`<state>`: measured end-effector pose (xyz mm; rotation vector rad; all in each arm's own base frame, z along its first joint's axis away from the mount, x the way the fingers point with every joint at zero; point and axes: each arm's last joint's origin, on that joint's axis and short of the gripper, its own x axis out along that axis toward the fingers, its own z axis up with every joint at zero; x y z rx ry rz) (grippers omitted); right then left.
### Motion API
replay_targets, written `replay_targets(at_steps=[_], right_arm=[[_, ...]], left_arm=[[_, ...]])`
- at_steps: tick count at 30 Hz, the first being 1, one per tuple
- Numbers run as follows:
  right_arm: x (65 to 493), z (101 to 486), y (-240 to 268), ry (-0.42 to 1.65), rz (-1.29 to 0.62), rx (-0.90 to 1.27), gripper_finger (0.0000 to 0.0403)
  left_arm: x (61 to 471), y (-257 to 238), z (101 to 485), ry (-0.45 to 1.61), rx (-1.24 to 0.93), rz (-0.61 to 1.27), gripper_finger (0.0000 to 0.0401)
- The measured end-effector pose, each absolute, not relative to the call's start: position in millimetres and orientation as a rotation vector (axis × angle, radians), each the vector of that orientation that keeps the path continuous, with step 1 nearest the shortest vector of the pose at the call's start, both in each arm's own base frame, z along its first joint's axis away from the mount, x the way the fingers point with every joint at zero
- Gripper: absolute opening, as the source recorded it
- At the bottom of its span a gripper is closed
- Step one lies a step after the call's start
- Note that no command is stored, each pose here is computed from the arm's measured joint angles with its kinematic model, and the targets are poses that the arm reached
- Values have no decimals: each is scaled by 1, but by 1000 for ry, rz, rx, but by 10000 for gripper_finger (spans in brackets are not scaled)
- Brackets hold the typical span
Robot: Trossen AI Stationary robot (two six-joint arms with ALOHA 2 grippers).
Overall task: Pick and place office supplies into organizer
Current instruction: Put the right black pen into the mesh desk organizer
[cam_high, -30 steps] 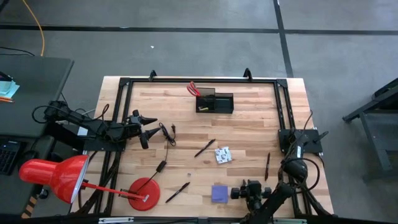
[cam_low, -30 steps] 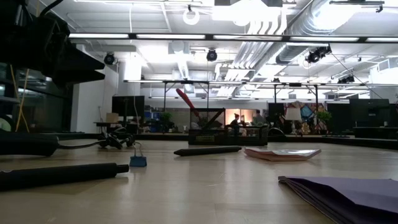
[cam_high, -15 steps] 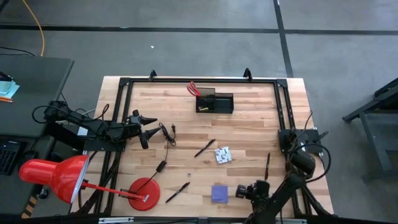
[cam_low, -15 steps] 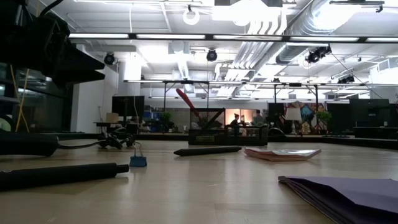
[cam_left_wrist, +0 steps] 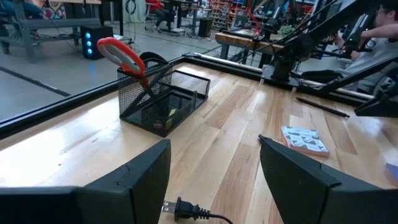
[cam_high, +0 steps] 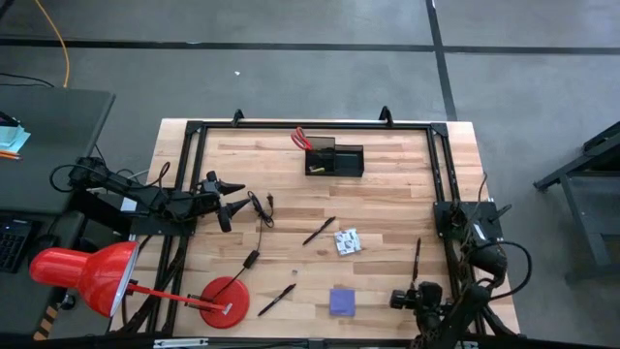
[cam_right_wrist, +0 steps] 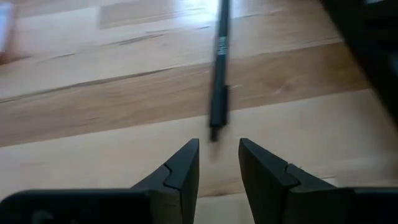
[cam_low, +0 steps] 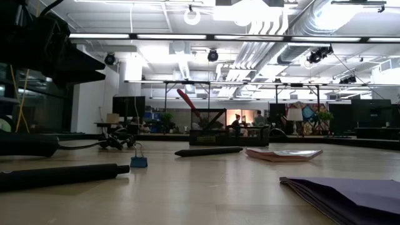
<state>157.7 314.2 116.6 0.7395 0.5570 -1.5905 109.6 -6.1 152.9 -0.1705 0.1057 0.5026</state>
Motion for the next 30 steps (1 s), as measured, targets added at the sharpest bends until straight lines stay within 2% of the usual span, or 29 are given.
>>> replay_targets(at_steps=[19, 30], right_arm=[[148, 91, 277, 433, -1578, 548, 108], [158, 91, 271, 487, -1637, 524, 108]], left_arm=[[110, -6, 153, 106, -171, 503, 232], [110, -6, 153, 105, -171, 503, 232]])
